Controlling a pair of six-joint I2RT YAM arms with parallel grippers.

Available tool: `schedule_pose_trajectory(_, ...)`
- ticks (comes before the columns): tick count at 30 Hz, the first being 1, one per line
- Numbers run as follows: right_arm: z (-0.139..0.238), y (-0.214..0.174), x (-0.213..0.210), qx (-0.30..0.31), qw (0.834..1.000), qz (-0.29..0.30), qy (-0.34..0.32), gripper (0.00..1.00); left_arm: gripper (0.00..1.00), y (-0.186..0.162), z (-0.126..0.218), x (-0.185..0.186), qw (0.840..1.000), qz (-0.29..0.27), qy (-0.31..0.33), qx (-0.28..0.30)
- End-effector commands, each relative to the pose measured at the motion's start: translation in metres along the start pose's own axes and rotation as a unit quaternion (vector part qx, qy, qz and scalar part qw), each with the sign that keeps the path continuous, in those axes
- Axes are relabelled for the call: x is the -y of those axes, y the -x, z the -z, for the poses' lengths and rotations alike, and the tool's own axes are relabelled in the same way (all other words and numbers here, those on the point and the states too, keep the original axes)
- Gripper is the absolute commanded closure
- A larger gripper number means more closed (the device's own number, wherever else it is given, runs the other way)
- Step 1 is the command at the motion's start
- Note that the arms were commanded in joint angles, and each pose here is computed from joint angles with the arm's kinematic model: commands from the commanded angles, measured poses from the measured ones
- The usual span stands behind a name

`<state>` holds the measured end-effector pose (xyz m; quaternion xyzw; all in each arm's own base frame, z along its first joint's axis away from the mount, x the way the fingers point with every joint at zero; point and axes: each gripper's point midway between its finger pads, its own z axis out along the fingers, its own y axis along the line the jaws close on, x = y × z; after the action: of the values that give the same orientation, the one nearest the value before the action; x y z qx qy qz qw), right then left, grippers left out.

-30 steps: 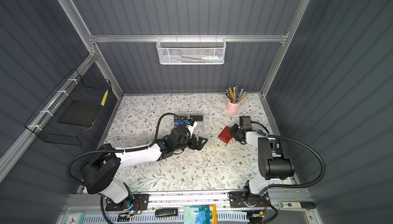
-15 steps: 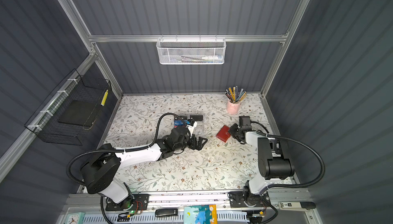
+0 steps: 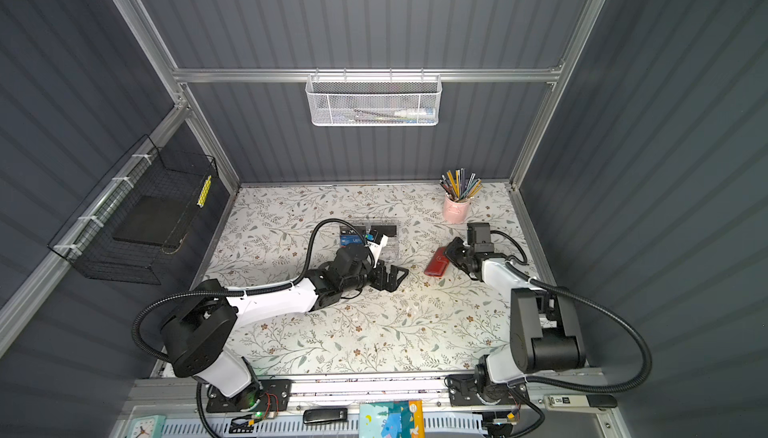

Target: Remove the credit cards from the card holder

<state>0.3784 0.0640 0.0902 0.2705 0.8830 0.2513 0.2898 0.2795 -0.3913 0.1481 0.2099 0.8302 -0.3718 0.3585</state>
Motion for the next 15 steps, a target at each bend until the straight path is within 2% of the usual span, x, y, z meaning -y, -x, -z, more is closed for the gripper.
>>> schedule_pose_trajectory(1,0.024,0.005,-0.039,-0.002,0.998,0.043,0.053,1.0,0.0,0.027,-0.002,0.014,0.998,0.005,-0.056,0.023)
schedule_pose_trajectory(6,0.054,0.002,-0.087,-0.014,0.99,0.077,0.12,1.0,0.0,0.04,-0.005,0.025,0.995,-0.012,-0.091,0.028)
schedule_pose_trajectory(11,0.077,0.002,-0.13,-0.022,0.979,0.093,0.181,1.0,0.0,0.052,-0.002,0.047,0.983,-0.013,-0.175,0.059)
schedule_pose_trajectory(15,0.09,-0.003,-0.158,-0.031,0.969,0.109,0.218,1.0,0.0,0.062,0.001,0.054,0.978,-0.021,-0.196,0.072)
